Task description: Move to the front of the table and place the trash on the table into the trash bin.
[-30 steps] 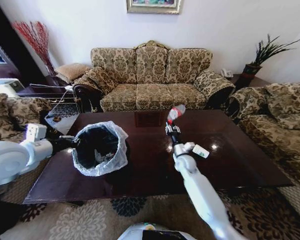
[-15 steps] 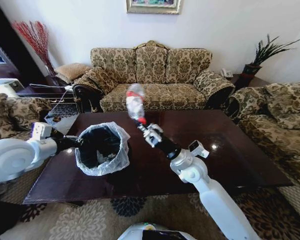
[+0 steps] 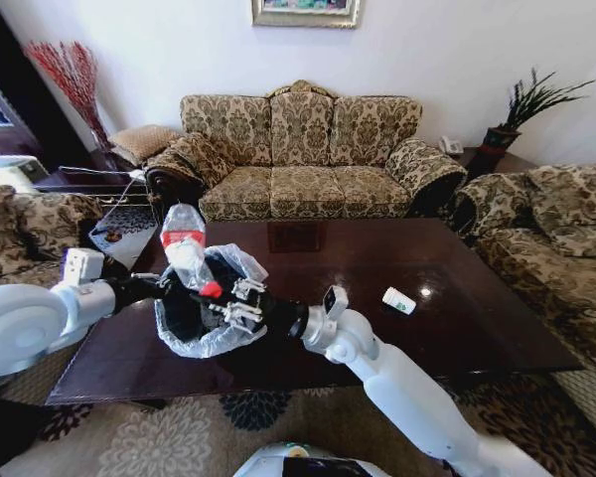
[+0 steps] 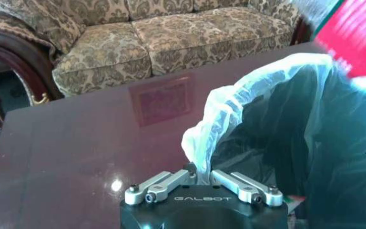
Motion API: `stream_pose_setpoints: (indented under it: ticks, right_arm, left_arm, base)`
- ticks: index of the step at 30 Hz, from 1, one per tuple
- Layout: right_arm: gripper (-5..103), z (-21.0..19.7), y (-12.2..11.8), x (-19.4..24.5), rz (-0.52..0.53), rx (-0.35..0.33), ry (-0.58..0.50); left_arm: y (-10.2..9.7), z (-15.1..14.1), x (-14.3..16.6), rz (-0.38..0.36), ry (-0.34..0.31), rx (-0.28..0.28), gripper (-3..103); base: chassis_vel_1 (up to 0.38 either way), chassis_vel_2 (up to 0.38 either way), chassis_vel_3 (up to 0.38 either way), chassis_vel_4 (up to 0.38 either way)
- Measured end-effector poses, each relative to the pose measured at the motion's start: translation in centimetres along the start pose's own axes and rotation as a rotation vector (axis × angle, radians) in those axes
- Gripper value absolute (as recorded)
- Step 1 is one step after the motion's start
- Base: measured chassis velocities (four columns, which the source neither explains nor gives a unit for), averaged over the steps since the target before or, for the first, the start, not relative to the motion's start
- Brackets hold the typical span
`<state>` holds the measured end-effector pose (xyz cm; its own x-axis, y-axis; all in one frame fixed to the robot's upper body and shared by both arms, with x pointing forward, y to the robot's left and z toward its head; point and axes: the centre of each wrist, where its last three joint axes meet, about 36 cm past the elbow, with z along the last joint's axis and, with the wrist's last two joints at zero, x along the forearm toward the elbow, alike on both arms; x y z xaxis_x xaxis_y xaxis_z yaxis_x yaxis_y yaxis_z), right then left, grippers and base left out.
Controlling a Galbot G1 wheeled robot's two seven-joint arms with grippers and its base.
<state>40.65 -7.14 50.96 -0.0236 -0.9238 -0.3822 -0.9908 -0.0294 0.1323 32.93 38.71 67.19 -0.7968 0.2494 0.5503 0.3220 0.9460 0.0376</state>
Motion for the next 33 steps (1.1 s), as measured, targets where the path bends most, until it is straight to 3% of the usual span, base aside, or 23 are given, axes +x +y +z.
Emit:
stream_pose_setpoints:
  ticks: [7, 13, 16, 17, 19, 22, 23, 25, 26, 28, 29, 32, 33]
  right_arm:
    - [60, 0.4, 0.0, 0.3, 0.025, 0.025, 0.004]
    - [87, -0.2, 0.2, 0.9, 0.050, 0.047, -0.036]
    - [87, -1.1, 0.3, 1.4, 0.077, 0.066, -0.074]
    - [99, -1.7, 0.4, 2.0, 0.115, 0.085, -0.100]
    - [99, -2.4, 0.6, 2.5, 0.158, 0.102, -0.126]
    - [100, -5.0, 1.2, 5.8, 0.473, 0.197, -0.207]
    - [100, -5.0, 1.2, 5.8, 0.473, 0.197, -0.207]
    - [100, -5.9, 1.2, 9.6, 0.857, 0.254, -0.177]
    - [100, -5.9, 1.2, 9.6, 0.857, 0.254, -0.177]
    - [100, -4.9, 1.5, 13.8, 1.146, 0.221, -0.140]
    - [100, -4.9, 1.5, 13.8, 1.146, 0.221, -0.140]
    - [100, -0.6, 3.5, 19.6, 1.376, 0.103, -0.084]
    - [100, -0.6, 3.5, 19.6, 1.376, 0.103, -0.084]
  left_arm:
    - [-0.7, 0.1, 0.3, 0.016, -0.007, -0.006, 0]
    - [-0.9, 0.1, 0.5, 0.021, -0.009, -0.007, 0]
    - [-0.8, 0.1, 0.5, 0.018, -0.005, -0.007, 0]
    - [-0.6, 0.2, 0.5, 0.012, -0.001, -0.006, 0]
    - [-0.3, 0.2, 0.5, 0.002, 0.001, -0.002, 0]
    - [1.4, 0.4, 0.4, -0.055, 0.013, 0.014, 0]
    - [1.4, 0.4, 0.4, -0.055, 0.013, 0.014, 0]
    - [2.8, 0.7, 0.4, -0.101, 0.021, 0.028, 0]
    - [2.8, 0.7, 0.4, -0.101, 0.021, 0.028, 0]
    - [3.5, 1.1, 0.5, -0.127, 0.026, 0.038, 0]
    - [3.5, 1.1, 0.5, -0.127, 0.026, 0.038, 0]
    - [3.3, 1.3, 0.6, -0.128, 0.024, 0.039, 0]
    - [3.3, 1.3, 0.6, -0.128, 0.024, 0.039, 0]
  base:
    - [0.000, 0.000, 0.000, 0.000]
    - [0.000, 0.000, 0.000, 0.000]
    - [0.000, 0.000, 0.000, 0.000]
    - [0.000, 0.000, 0.000, 0.000]
    - [0.000, 0.000, 0.000, 0.000]
    - [0.000, 0.000, 0.000, 0.000]
    - [0.000, 0.000, 0.000, 0.000]
    - [0.000, 0.000, 0.000, 0.000]
    - [0.000, 0.000, 0.000, 0.000]
    - [0.000, 0.000, 0.000, 0.000]
    - [0.000, 0.000, 0.000, 0.000]
    - [0.000, 0.000, 0.000, 0.000]
    - [0.000, 0.000, 0.000, 0.000]
